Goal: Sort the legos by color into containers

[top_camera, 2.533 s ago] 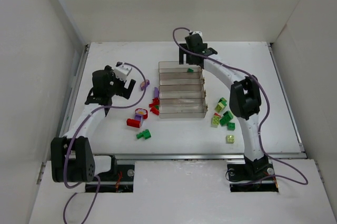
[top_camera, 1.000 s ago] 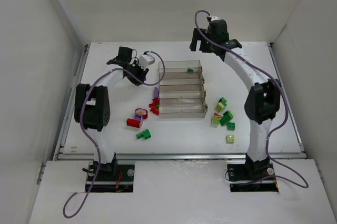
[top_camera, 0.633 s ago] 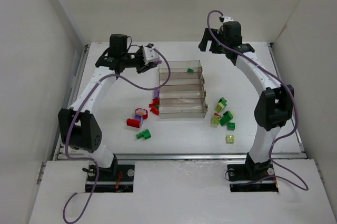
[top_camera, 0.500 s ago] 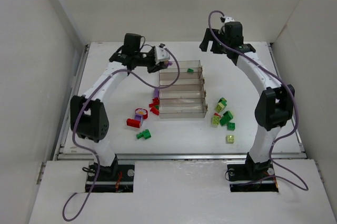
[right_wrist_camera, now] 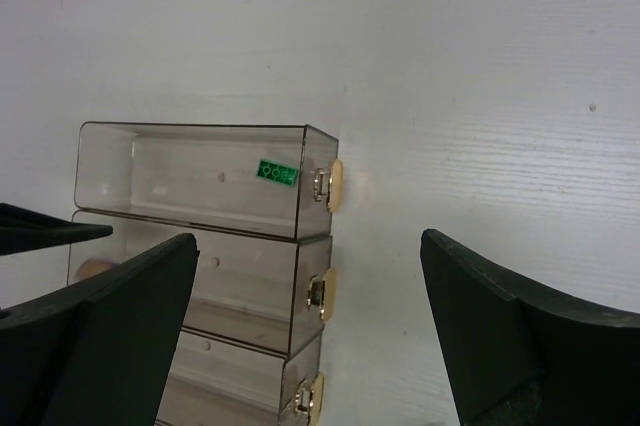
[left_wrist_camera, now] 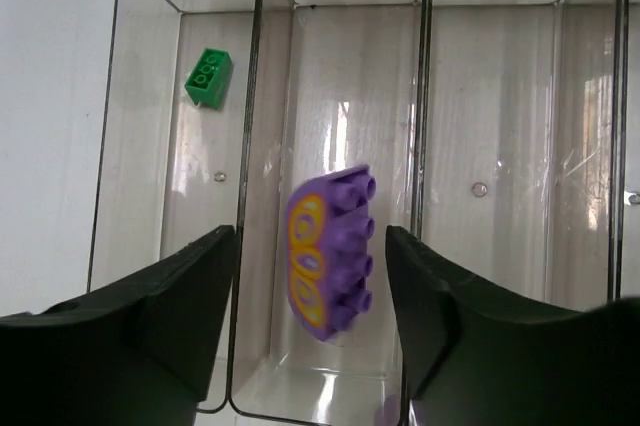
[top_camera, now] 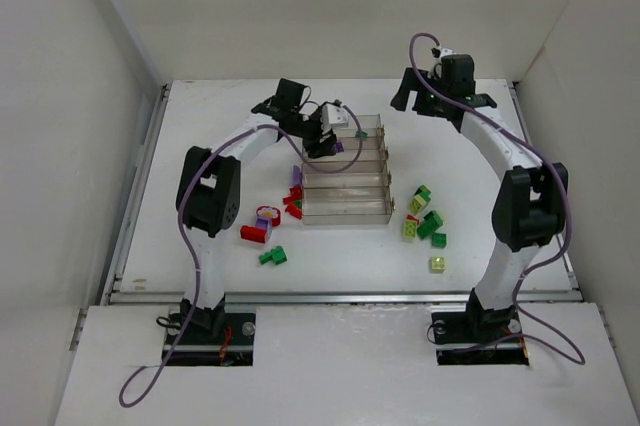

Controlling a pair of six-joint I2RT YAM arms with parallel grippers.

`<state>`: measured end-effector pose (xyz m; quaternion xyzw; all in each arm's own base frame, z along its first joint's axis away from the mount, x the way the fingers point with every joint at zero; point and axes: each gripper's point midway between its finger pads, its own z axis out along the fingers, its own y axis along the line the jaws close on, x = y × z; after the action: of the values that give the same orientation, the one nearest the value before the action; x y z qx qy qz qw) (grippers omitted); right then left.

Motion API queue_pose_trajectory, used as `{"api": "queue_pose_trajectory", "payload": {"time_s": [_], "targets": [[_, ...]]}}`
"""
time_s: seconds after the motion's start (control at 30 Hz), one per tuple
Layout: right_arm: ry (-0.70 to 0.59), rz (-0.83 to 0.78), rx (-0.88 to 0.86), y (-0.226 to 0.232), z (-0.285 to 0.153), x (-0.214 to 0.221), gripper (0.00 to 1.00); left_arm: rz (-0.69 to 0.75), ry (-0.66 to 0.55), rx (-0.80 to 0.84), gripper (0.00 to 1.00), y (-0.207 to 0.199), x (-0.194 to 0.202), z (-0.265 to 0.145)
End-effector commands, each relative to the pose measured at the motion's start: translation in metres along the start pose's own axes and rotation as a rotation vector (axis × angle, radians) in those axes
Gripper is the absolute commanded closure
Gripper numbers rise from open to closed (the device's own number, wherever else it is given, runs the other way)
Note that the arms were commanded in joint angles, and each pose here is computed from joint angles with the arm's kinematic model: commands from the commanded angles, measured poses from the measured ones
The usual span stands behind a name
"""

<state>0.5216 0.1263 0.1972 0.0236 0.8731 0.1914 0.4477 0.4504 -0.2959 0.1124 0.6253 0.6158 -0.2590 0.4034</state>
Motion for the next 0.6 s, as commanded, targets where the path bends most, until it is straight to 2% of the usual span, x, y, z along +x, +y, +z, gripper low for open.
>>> {"api": "queue_pose_trajectory", "payload": {"time_s": [0.0, 0.07, 0.13, 0.23, 0.3, 0.37, 0.4, 0.43, 0.47, 0.5, 0.53, 0.57], "targets": [[-0.100, -0.052, -0.078, 0.027, -0.027, -0.032, 0.03, 0.040, -0.024, -0.003, 0.40, 0.005, -0.024, -0.010], [-0.093, -0.065, -0.098, 0.030, -0.030, -0.030, 0.03, 0.039, -0.014, 0.004, 0.29, 0.001, -0.024, -0.007], [-0.081, -0.064, -0.107, 0.031, -0.030, -0.027, 0.03, 0.030, -0.032, -0.021, 0.16, 0.003, -0.041, -0.012], [-0.087, -0.067, -0.119, 0.034, -0.034, -0.029, 0.03, 0.026, -0.064, -0.081, 0.12, 0.011, -0.063, -0.026], [-0.083, -0.068, -0.130, 0.037, -0.036, -0.028, 0.03, 0.022, -0.098, -0.148, 0.12, 0.019, -0.085, -0.043], [-0.068, -0.065, -0.135, 0.037, -0.037, -0.024, 0.04, -0.014, -0.078, -0.238, 0.12, 0.026, -0.086, -0.056], [-0.061, -0.063, -0.133, 0.037, -0.040, -0.021, 0.04, -0.087, -0.098, -0.300, 0.14, 0.027, -0.099, -0.072], [-0.050, -0.064, -0.124, 0.038, -0.042, -0.017, 0.04, -0.142, -0.070, -0.396, 0.16, 0.039, -0.089, -0.090], [-0.050, -0.073, -0.124, 0.038, -0.044, -0.016, 0.04, -0.183, -0.070, -0.433, 0.18, 0.041, -0.084, -0.102], [-0.051, -0.082, -0.115, 0.044, -0.045, -0.012, 0.04, -0.240, -0.045, -0.442, 0.20, 0.033, -0.063, -0.107], [-0.044, -0.097, -0.120, 0.047, -0.048, -0.006, 0.04, -0.263, -0.050, -0.490, 0.29, 0.034, -0.057, -0.133], [-0.044, -0.101, -0.117, 0.049, -0.048, -0.005, 0.04, -0.262, -0.028, -0.505, 0.33, 0.031, -0.044, -0.143]]}}
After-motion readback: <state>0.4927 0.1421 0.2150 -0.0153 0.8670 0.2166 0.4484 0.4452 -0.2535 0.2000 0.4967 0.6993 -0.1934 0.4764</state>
